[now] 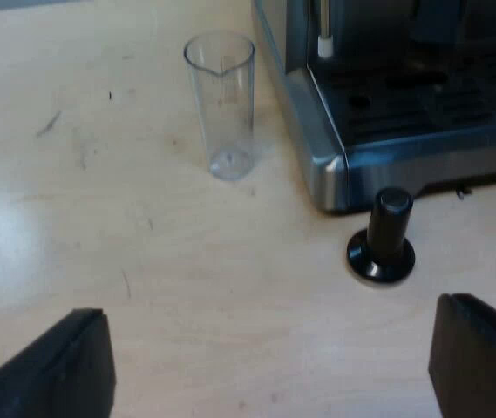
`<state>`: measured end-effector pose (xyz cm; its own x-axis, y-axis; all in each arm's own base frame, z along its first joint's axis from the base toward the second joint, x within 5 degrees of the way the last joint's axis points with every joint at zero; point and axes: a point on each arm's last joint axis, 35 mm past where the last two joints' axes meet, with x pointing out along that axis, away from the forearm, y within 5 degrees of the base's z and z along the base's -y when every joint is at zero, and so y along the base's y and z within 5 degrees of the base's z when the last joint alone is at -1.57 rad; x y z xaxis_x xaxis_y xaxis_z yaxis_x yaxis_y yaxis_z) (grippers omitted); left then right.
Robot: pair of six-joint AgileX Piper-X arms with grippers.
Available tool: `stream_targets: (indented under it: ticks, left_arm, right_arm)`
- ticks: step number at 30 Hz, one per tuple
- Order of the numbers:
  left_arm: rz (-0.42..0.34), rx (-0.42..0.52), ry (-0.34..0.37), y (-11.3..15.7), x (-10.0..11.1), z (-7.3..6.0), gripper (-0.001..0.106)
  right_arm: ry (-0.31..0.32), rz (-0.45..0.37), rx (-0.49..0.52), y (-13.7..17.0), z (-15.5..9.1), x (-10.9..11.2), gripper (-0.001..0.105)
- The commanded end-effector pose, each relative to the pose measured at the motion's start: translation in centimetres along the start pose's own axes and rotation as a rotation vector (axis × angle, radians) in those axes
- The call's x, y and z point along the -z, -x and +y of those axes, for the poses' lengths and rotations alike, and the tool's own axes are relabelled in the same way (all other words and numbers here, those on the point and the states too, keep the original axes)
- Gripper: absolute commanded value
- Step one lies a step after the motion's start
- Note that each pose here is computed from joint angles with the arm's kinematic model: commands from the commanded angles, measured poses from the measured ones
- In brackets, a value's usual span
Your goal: Place mug into machine
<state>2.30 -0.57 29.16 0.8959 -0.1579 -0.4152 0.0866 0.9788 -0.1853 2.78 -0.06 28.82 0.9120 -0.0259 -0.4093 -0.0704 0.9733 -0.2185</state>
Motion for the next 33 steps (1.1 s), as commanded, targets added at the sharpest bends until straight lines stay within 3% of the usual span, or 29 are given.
stream_targets:
  ticks: [1, 13, 22, 26, 33]
  left_arm:
    - [-0.013, -0.006, 0.008, -0.5, -0.2, 0.1, 0.085]
    - [-0.035, -0.001, 0.005, -1.1, -0.1, 0.2, 0.085]
    - [-0.031, 0.060, 0.003, -0.9, -0.2, -0.1, 0.085]
    - [-0.091, 0.074, -0.010, 0.7, -1.6, -0.5, 0.085]
    - [-0.219, 0.153, -0.050, 3.2, -4.4, -1.5, 0.085]
  right_arm:
    - [0.005, -0.010, 0.000, 0.0, -0.1, -0.4, 0.080]
    - [0.005, -0.010, 0.000, 0.0, -0.1, -0.4, 0.080]
    - [-0.008, -0.016, -0.023, 0.0, 0.0, -0.4, 0.080]
    - [0.037, -0.032, -0.076, 0.3, 0.1, -0.6, 0.080]
    - [0.058, -0.061, -0.063, 1.4, -0.4, -2.4, 0.080]
